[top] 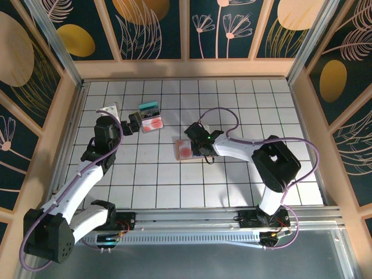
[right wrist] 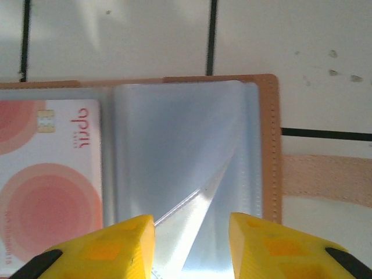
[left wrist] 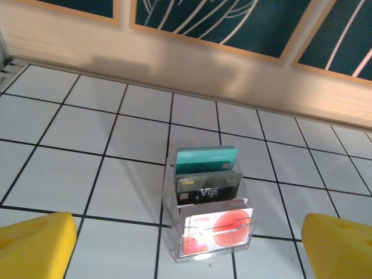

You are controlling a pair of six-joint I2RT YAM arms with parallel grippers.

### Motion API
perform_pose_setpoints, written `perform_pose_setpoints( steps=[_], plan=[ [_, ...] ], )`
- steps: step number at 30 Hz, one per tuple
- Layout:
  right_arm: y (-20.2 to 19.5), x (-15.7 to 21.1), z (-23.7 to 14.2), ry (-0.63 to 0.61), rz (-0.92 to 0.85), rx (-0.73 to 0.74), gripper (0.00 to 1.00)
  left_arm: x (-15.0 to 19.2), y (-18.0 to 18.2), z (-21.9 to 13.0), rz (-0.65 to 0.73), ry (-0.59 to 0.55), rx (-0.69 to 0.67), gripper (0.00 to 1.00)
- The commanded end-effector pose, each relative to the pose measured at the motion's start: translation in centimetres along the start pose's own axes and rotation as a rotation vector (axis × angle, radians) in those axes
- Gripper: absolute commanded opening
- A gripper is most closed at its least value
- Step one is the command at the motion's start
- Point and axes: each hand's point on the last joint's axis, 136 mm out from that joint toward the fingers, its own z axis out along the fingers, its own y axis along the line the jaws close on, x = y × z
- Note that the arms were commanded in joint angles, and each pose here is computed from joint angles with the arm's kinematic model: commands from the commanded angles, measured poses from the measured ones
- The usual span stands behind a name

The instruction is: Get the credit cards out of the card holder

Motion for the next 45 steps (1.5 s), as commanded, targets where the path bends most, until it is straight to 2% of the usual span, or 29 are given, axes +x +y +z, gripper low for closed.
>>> perform_pose_setpoints(
  steps=[1, 14, 19, 23, 30, 40, 45],
  plan=[
    [-1.1, -0.6, -0.4, -0.035, 0.055, 0.008, 0.39, -0.5, -1.6, -0.2, 0.053, -0.03, 0.013, 0.99],
    [-2.8, 0.0, 0.3, -0.022, 0.121, 0.011, 0.36, 5.1, -7.1, 1.0, 0.155, 0.103, 0.104, 0.99],
    [-3.3, -0.1, 0.0, -0.028, 0.159, -0.001, 0.26, 7.7, -8.8, 1.0, 0.205, 0.159, 0.127, 0.99],
    [-3.8, -0.4, -0.5, -0.037, 0.188, -0.01, 0.25, 9.4, -10.0, 1.1, 0.229, 0.193, 0.147, 0.99],
    [-4.7, -1.6, -2.4, -0.087, 0.231, -0.01, 0.25, 11.4, -11.5, 1.4, 0.243, 0.221, 0.164, 0.99],
    [-6.9, -4.2, -6.5, -0.212, 0.303, 0.004, 0.29, 12.8, -12.5, 2.0, 0.331, 0.223, 0.12, 0.99],
    [-6.8, -5.4, -8.7, -0.27, 0.324, -0.054, 0.3, 14.6, -12.4, 2.0, 0.352, 0.247, 0.098, 0.99]
  ],
)
